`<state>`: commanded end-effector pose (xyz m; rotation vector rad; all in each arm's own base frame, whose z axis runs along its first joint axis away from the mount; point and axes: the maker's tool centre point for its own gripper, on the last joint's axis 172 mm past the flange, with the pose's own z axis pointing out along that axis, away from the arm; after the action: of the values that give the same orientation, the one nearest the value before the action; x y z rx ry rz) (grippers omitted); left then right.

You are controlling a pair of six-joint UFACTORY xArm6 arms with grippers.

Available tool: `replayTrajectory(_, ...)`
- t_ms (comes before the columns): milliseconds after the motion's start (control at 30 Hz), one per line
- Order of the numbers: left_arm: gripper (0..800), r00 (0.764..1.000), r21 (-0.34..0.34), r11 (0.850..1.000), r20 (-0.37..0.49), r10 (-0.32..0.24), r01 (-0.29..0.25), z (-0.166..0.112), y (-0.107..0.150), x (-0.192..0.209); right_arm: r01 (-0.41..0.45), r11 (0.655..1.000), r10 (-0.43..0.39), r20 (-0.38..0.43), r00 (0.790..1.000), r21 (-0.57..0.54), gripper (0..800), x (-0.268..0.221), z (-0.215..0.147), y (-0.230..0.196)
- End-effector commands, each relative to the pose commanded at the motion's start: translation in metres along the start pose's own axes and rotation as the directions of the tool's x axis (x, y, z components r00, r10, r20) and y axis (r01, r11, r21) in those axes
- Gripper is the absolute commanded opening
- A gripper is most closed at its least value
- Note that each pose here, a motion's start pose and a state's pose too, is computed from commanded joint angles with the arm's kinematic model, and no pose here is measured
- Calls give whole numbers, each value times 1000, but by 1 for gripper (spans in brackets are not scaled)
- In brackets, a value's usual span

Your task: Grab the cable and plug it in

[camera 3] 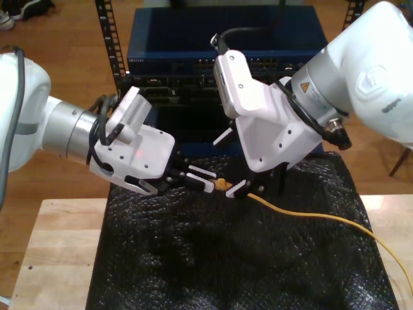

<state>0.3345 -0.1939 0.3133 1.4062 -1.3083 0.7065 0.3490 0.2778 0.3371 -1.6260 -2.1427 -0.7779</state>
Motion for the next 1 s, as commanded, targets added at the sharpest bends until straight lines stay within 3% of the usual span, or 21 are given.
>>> replayTrajectory(100,9,994,-18,998,-84,-69,67,-8,-4,0,28,999,-28,-8,1000,-38,800,11,-17,-1)
replayTrajectory(200,11,979,-5,996,-183,-92,93,-23,-12,9,48,997,-49,-14,999,-68,800,20,-30,-2)
replayTrajectory(367,7,969,3,991,-210,-128,132,-32,-14,9,69,994,-71,-19,997,-89,800,28,-40,-7)
replayTrajectory(467,5,952,-34,981,-235,-195,192,-35,-9,12,95,991,-98,-20,995,-94,800,32,-42,-12)
replayTrajectory(600,3,913,-107,959,-296,-282,262,-38,-2,28,155,984,-158,-26,987,-86,799,41,-38,-21)
replayTrajectory(833,2,885,-134,950,-346,-311,282,-47,0,35,190,970,-195,-18,981,-154,798,46,-42,-19)
replayTrajectory(1000,2,848,-219,934,-397,-350,283,-49,10,43,215,960,-222,-20,975,-179,797,56,-40,-16)
